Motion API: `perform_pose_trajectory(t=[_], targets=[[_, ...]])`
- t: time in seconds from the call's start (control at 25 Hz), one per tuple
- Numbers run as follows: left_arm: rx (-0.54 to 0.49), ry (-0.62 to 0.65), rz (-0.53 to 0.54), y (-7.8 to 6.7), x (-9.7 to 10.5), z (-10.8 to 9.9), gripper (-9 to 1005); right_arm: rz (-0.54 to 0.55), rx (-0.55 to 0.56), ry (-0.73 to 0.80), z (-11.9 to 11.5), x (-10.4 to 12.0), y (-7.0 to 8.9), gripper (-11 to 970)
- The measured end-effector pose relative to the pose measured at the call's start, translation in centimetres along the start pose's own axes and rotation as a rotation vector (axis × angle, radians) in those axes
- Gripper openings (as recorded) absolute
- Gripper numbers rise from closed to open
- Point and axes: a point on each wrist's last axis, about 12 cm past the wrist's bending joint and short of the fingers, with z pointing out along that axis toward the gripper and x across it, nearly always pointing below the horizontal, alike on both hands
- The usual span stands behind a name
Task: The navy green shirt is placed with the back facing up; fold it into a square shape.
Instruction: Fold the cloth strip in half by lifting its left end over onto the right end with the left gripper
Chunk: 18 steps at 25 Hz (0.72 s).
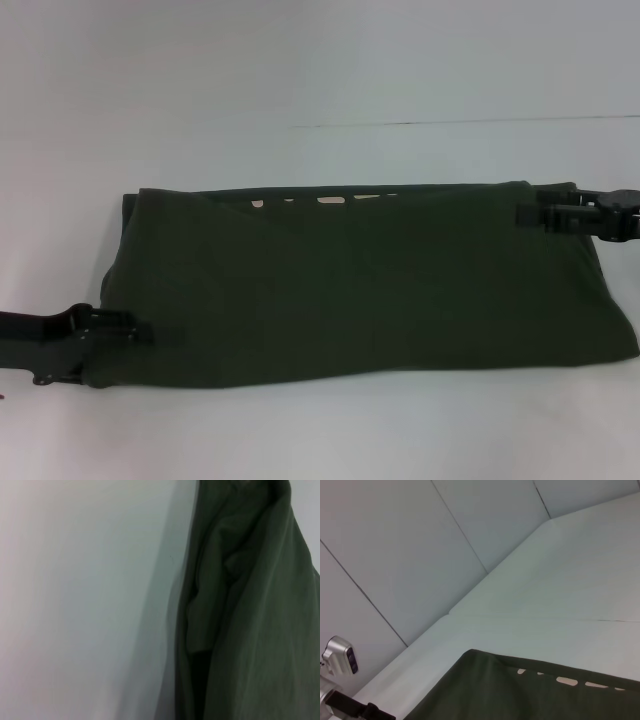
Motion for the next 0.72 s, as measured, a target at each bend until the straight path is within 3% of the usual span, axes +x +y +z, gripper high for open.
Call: perform_pose_trajectory(t=[0.24, 0.44, 0.72], targets=[[0.000, 0.002, 0.002, -0.03, -0.07, -0.14, 723, 0.002, 0.001, 0.000, -0.06, 0.03, -0.02, 807], [-0.001, 0.003, 0.003, -0.04, -0.07, -0.18, 541, 0.002, 0.002, -0.001, -0.09, 0.01, -0.03, 807], [0.000, 0.002, 0.004, -0.05, -0.10, -0.22, 496, 0.005, 0.002, -0.001, -0.07, 0.06, -0.05, 807]])
